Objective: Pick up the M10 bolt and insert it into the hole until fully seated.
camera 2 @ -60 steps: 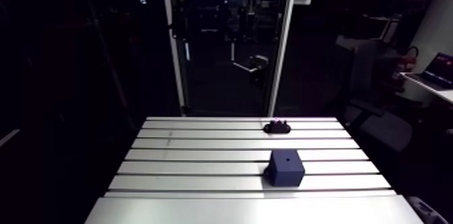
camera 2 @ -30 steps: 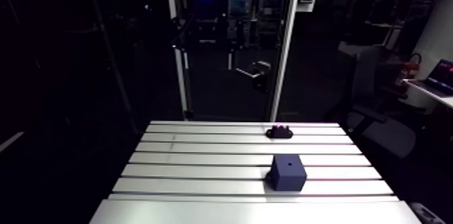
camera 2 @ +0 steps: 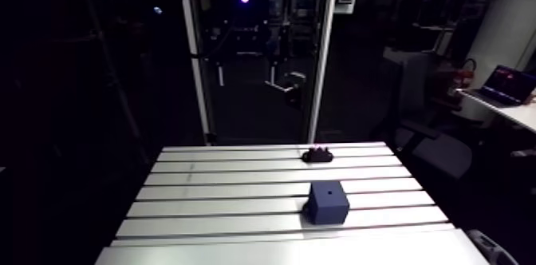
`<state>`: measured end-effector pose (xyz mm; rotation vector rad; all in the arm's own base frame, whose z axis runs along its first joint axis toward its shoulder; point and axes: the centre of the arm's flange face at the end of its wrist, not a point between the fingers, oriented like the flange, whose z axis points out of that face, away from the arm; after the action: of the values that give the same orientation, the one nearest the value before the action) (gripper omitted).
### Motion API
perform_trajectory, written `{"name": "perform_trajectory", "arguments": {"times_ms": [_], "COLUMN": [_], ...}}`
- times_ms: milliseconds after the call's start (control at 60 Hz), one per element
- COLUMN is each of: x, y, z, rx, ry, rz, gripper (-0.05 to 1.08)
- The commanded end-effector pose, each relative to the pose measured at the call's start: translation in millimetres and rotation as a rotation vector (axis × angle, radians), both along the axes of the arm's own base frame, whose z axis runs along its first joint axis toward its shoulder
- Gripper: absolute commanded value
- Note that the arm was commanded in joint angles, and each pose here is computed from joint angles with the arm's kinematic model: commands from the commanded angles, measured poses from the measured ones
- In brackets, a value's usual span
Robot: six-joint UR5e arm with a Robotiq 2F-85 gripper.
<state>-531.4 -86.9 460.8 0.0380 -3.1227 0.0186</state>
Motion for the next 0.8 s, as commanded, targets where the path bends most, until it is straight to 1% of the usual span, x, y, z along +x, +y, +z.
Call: {"name": "perform_trajectory", "arguments": {"times_ms": [17, 50, 83, 100, 117, 133, 150, 167, 183, 200, 217, 233, 250, 267, 283, 300, 333, 350, 367, 383, 400, 417, 433, 483, 500, 517, 550, 567, 583, 600, 617, 633, 650, 667, 683, 700, 717, 733, 750, 800], "x": [-4.5, -5.5, -8.6, -8.6, -9.7, -9.7, -11.2, -11.2, -12.7, -12.7, -14.4, -14.4, -15.6, -15.6, -17.4, -17.4, -19.6, -19.6, -21.1, -21.1, -21.8, -21.8, -22.6, -23.4, -24.2, -24.2, -25.2, -25.2, -26.5, -26.5, -28.0, -28.0, -29.5, -29.5, -31.0, -31.0, -32.9, -32.9, -34.3, -36.9], "y": [38, 44, 53, 53, 57, 57, 61, 61, 65, 65, 72, 72, 78, 78, 83, 83, 93, 93, 97, 97, 103, 103, 107, 111, 115, 115, 120, 120, 121, 121, 121, 121, 121, 121, 121, 121, 123, 123, 127, 134], "z": [-9, -10, -11, -11, -12, -12, -12, -12, -12, -12, -14, -14, -16, -16, -18, -18, -22, -22, -24, -24, -25, -25, -26, -28, -27, -27, -30, -30, -33, -33, -34, -34, -38, -38, -43, -43, -49, -49, -53, -61], "rx": [0.0, 0.002, 0.007, 0.007, 0.01, 0.01, 0.015, 0.015, 0.019, 0.019, 0.024, 0.024, 0.027, 0.027, 0.028, 0.028, 0.038, 0.038, 0.043, 0.043, 0.047, 0.047, 0.051, 0.055, 0.06, 0.06, 0.064, 0.064, 0.061, 0.061, 0.058, 0.058, 0.051, 0.051, 0.043, 0.043, 0.037, 0.037, 0.033, 0.029], "ry": [0.008, 0.017, 0.046, 0.046, 0.06, 0.06, 0.077, 0.077, 0.095, 0.095, 0.11, 0.11, 0.121, 0.121, 0.134, 0.134, 0.157, 0.157, 0.169, 0.169, 0.182, 0.182, 0.194, 0.205, 0.221, 0.221, 0.247, 0.247, 0.262, 0.262, 0.279, 0.279, 0.292, 0.292, 0.301, 0.301, 0.306, 0.306, 0.31, 0.306], "rz": [-0.011, -0.01, -0.004, -0.004, 0.0, 0.0, -0.002, -0.002, -0.006, -0.006, -0.014, -0.014, -0.023, -0.023, -0.026, -0.026, -0.014, -0.014, -0.005, -0.005, -0.001, -0.001, 0.003, 0.005, 0.004, 0.004, 0.0, 0.0, 0.0, 0.0, 0.001, 0.001, 0.003, 0.003, 0.002, 0.002, 0.001, 0.001, -0.005, -0.017], "gripper": [0.01, 0.01, 0.01, 0.01, 0.02, 0.02, 0.02, 0.02, 0.02, 0.02, 0.02, 0.02, 0.02, 0.02, 0.02, 0.02, 0.02, 0.02, 0.02, 0.02, 0.02, 0.02, 0.02, 0.02, 0.02, 0.02, 0.02, 0.02, 0.02, 0.02, 0.02, 0.02, 0.02, 0.02, 0.02, 0.02, 0.02, 0.02, 0.02, 0.02]}}
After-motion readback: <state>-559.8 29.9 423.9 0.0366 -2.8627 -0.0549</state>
